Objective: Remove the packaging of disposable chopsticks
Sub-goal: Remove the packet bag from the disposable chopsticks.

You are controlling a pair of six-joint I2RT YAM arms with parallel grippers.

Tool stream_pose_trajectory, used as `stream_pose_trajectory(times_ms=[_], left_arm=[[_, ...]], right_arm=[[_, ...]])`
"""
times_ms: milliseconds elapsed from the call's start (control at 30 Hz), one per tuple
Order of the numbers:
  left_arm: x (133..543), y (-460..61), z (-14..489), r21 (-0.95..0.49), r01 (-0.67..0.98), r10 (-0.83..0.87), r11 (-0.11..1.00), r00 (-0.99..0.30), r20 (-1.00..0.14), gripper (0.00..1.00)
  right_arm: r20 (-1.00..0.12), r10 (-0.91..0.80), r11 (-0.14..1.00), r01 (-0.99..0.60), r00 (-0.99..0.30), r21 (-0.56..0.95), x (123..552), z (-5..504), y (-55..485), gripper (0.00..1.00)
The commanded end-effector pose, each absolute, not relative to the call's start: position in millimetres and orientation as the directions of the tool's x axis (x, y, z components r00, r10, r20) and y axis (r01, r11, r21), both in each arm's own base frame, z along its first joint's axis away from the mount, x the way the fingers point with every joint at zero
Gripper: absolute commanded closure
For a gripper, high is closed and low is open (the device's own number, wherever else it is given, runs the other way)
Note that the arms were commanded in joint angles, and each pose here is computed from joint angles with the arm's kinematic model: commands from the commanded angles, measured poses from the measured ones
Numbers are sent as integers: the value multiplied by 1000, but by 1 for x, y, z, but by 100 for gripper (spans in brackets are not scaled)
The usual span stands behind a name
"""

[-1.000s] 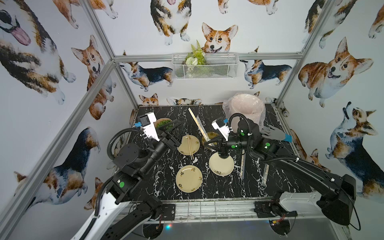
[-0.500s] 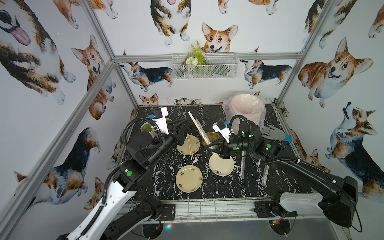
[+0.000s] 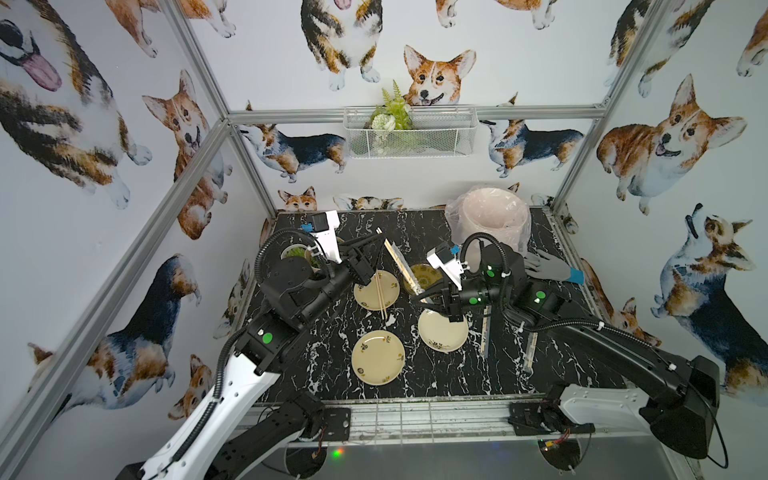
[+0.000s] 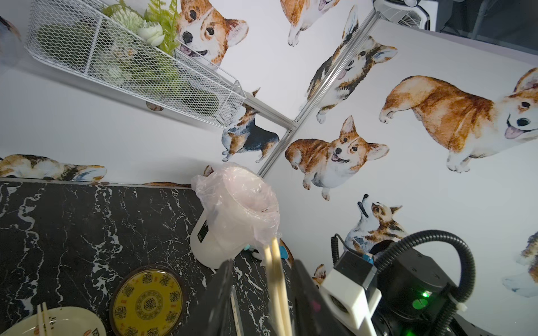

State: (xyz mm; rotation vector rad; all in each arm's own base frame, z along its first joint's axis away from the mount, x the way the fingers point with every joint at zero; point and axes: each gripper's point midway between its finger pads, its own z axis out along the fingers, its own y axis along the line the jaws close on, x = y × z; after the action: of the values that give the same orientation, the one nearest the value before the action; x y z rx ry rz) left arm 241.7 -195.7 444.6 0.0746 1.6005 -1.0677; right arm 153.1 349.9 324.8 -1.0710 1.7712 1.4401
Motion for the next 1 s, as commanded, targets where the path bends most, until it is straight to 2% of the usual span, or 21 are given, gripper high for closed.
stream_pose_trajectory(times_ms=[0, 167, 300, 400, 467, 567, 600, 633, 667, 700, 733, 800, 900, 967], left_arm=[[236, -201, 462, -596, 619, -510, 512, -339, -790, 68], [234, -206, 465, -606, 643, -516, 468, -358, -779, 75], [235, -208, 464, -622, 648, -521, 441, -380, -765, 76], [236, -208, 464, -637, 649, -531, 417, -394, -750, 88], [237, -207, 464, -646, 647, -541, 405, -400, -740, 100], [238, -205, 466, -654, 651, -555, 386, -403, -728, 100], [238, -204, 466, -656, 650, -557, 384, -403, -726, 100], [238, -204, 465, -658, 650, -558, 380, -406, -724, 100], [237, -203, 466, -654, 657, -556, 375, -405, -726, 100], [236, -205, 465, -649, 666, -549, 368, -408, -730, 100], [234, -207, 465, -644, 677, -540, 357, -413, -734, 100], [227, -213, 466, -623, 712, -513, 323, -421, -748, 100], [217, -222, 467, -590, 761, -471, 269, -430, -770, 100], [210, -226, 468, -569, 788, -452, 234, -429, -782, 100]], right_arm=[[-866, -190, 35, -885, -462, 465, 149, 334, 352, 100], [-864, -194, 28, -883, -464, 468, 147, 334, 352, 100], [-867, -192, 27, -885, -461, 465, 146, 335, 351, 100], [-867, -190, 30, -886, -460, 464, 147, 336, 351, 100], [-868, -187, 34, -886, -460, 462, 147, 336, 350, 100], [-873, -181, 56, -891, -453, 451, 150, 336, 349, 100], [-878, -175, 63, -895, -446, 442, 151, 338, 348, 89], [-884, -169, 77, -900, -436, 429, 152, 339, 346, 62], [-893, -163, 90, -908, -419, 410, 154, 341, 344, 41], [-906, -158, 102, -919, -394, 382, 155, 344, 342, 30], [-916, -156, 118, -928, -370, 354, 158, 346, 340, 25], [-929, -150, 134, -938, -337, 319, 161, 354, 339, 24], [-938, -146, 87, -949, -313, 303, 157, 376, 338, 27], [-935, -161, 29, -948, -317, 317, 155, 385, 342, 38]])
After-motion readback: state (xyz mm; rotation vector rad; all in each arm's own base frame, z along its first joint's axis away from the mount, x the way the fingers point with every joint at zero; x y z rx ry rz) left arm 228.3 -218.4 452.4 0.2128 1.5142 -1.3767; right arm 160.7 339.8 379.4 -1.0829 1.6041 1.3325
